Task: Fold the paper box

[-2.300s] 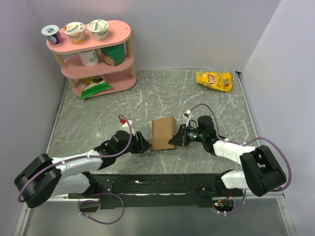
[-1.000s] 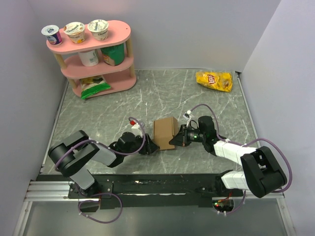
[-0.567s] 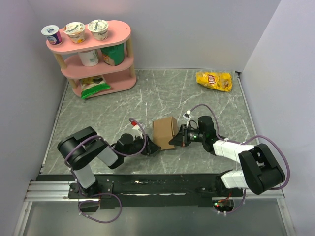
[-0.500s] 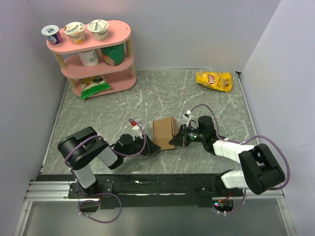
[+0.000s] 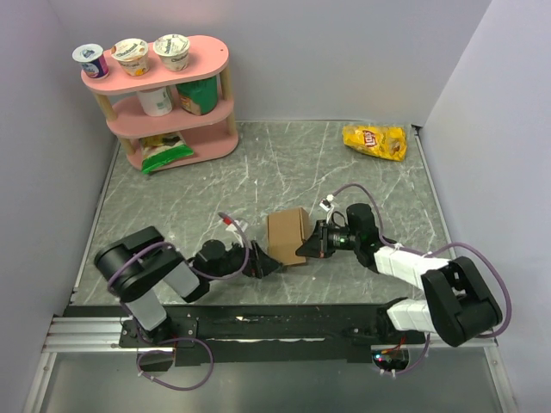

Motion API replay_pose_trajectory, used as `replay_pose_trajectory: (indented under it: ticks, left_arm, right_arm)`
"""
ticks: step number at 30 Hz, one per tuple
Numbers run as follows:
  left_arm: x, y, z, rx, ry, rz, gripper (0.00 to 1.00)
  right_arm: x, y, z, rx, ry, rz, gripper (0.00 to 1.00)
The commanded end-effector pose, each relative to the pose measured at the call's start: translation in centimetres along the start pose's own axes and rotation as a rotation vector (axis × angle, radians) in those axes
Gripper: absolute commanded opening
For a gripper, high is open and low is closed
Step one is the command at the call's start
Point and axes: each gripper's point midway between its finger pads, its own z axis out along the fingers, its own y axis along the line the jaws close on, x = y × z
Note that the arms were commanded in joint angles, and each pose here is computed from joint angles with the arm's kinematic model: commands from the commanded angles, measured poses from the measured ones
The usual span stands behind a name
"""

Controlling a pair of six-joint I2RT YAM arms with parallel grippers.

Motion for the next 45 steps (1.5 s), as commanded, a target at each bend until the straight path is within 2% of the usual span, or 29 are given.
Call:
replay_pose_trajectory:
  ticks: [1,2,3,7,12,16,19,21,27,31,32,33,36,37,38,39,40,43,44,45]
  left_arm:
    - [-3.2,-2.6,-1.8,0.075,-0.126,0.077,0.97]
    - [-2.8,-2.0,-2.1,0.044,-0.111,0.084,0.99]
    - [-3.7,-2.9,-2.7,0.064,-0.142,0.103,0.96]
    - [-4.6,-3.2,-5.0,0.029,-0.179,0.144,0.96]
    - [-7.5,-2.3,-7.2,-0.121,-0.269,0.26,0.96]
    - [-7.7,0.3,-8.2,-0.278,-0.246,0.357,0.96]
    - [-7.6,-0.4,-7.4,-0.274,-0.238,0.427,0.98]
    - [-7.7,0.1,-7.0,-0.338,-0.241,0.491,0.99]
    - [-7.0,-4.1,-6.1,-0.237,-0.258,0.706,0.98]
    - [-5.7,-5.6,-6.5,-0.16,-0.251,0.834,0.97]
    - [-5.5,-6.7,-6.6,-0.104,-0.272,0.926,0.96]
    - [-5.6,-7.4,-6.9,-0.08,-0.32,0.952,0.96]
    - [-4.8,-7.4,-6.3,-0.131,-0.299,1.049,0.96]
    - [-4.5,-8.6,-6.0,-0.107,-0.308,1.07,0.96]
    - [-4.3,-7.5,-5.7,-0.183,-0.292,1.138,0.96]
    - [-4.1,-8.1,-5.6,-0.179,-0.303,1.171,0.96]
    - [-4.2,-9.7,-5.6,-0.146,-0.348,1.181,0.96]
    - [-4.3,-9.3,-5.8,-0.169,-0.376,1.232,0.96]
    - [-5.2,-10.1,-6.2,-0.165,-0.443,1.222,0.96]
    - [-5.2,-10.2,-6.4,-0.145,-0.456,1.231,0.96]
  right_arm:
    - [-2.1,1.9,-0.9,0.003,-0.046,0.01,0.0]
    - [-1.7,1.8,-1.2,0.022,-0.029,0.043,0.0]
    - [-1.8,2.1,-1.4,0.023,-0.03,0.053,0.0]
    - [-2.5,3.1,-2.9,0.027,-0.036,0.094,0.0]
    - [-2.5,4.3,-4.1,-0.01,-0.041,0.182,0.0]
    - [-2.0,5.7,-5.1,-0.036,-0.053,0.285,0.0]
    - [-1.8,6.7,-6.1,-0.046,-0.074,0.348,0.0]
    - [-1.5,7.1,-6.6,-0.055,-0.079,0.387,0.0]
    - [-0.9,7.2,-8.3,-0.09,-0.088,0.549,0.0]
    - [-1.6,7.7,-9.8,-0.087,-0.092,0.574,0.0]
    - [-1.0,8.0,-9.9,-0.087,-0.063,0.614,0.0]
    - [-0.9,8.3,-10.1,-0.09,-0.053,0.618,0.0]
    - [-1.2,9.8,-10.7,-0.119,-0.051,0.654,0.0]
    - [-1.2,9.9,-10.8,-0.129,-0.047,0.678,0.0]
    - [-1.1,10.4,-11.0,-0.149,-0.033,0.694,0.0]
    - [-1.1,10.7,-11.0,-0.155,-0.025,0.722,0.0]
    - [-1.0,11.0,-11.2,-0.155,-0.013,0.74,0.0]
    - [-1.3,11.8,-12.0,-0.173,0.009,0.778,0.0]
    - [-1.2,11.9,-12.1,-0.17,0.021,0.783,0.0]
    - [-1.0,11.7,-12.0,-0.157,0.033,0.765,0.0]
